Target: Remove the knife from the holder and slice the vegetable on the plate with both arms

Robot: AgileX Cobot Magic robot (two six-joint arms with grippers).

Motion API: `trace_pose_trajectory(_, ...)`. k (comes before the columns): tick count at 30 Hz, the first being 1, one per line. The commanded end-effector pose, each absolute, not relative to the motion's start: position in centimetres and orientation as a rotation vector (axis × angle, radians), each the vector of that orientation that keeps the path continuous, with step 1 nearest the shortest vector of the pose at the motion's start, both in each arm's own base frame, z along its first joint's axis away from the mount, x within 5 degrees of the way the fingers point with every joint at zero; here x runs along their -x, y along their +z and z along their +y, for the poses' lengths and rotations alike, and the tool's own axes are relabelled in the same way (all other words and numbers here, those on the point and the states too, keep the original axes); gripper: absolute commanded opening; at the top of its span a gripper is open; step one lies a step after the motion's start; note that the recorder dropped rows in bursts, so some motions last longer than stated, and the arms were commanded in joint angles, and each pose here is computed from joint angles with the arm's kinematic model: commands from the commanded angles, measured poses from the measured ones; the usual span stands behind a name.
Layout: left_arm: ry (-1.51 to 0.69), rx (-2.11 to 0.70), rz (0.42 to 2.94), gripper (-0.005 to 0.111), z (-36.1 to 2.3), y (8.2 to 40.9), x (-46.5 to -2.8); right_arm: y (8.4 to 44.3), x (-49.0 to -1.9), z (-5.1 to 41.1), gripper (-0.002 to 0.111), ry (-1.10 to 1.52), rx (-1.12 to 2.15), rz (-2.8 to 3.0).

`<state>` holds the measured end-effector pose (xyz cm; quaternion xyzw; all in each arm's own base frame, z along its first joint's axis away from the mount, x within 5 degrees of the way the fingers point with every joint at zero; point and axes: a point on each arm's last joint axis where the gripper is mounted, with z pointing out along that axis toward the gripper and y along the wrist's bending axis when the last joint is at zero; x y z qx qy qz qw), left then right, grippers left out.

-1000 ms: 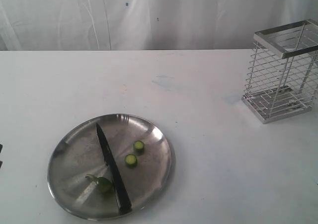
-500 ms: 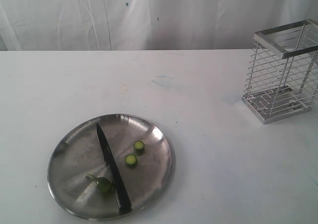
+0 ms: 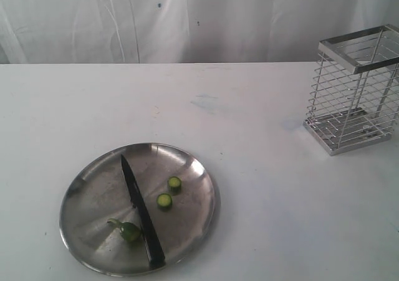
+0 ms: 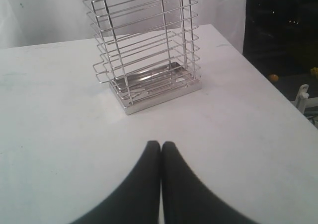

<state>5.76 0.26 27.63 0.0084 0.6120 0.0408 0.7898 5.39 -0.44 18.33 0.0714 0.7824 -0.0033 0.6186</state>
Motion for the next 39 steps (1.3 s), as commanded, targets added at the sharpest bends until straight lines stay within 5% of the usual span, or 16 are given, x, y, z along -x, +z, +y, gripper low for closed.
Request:
trace_pose_trajectory(1, 0.000, 0.016, 1.567, 0.000, 0.0, 22.0, -5.7, 18.5, -5.4, -0.4, 0.000, -0.012, -0.153, 1.790)
trace_pose_trajectory(8, -0.083, -0.015, 2.061, 0.000, -0.7, 15.6, -4.7, 18.5, -5.4, -0.4, 0.000, -0.012, -0.153, 1.790)
trace_pose_trajectory(39, 0.027, -0.151, 1.964, 0.000, -0.6, 16.3, -5.0, 18.5, -5.4, -0.4, 0.000, -0.012, -0.153, 1.790)
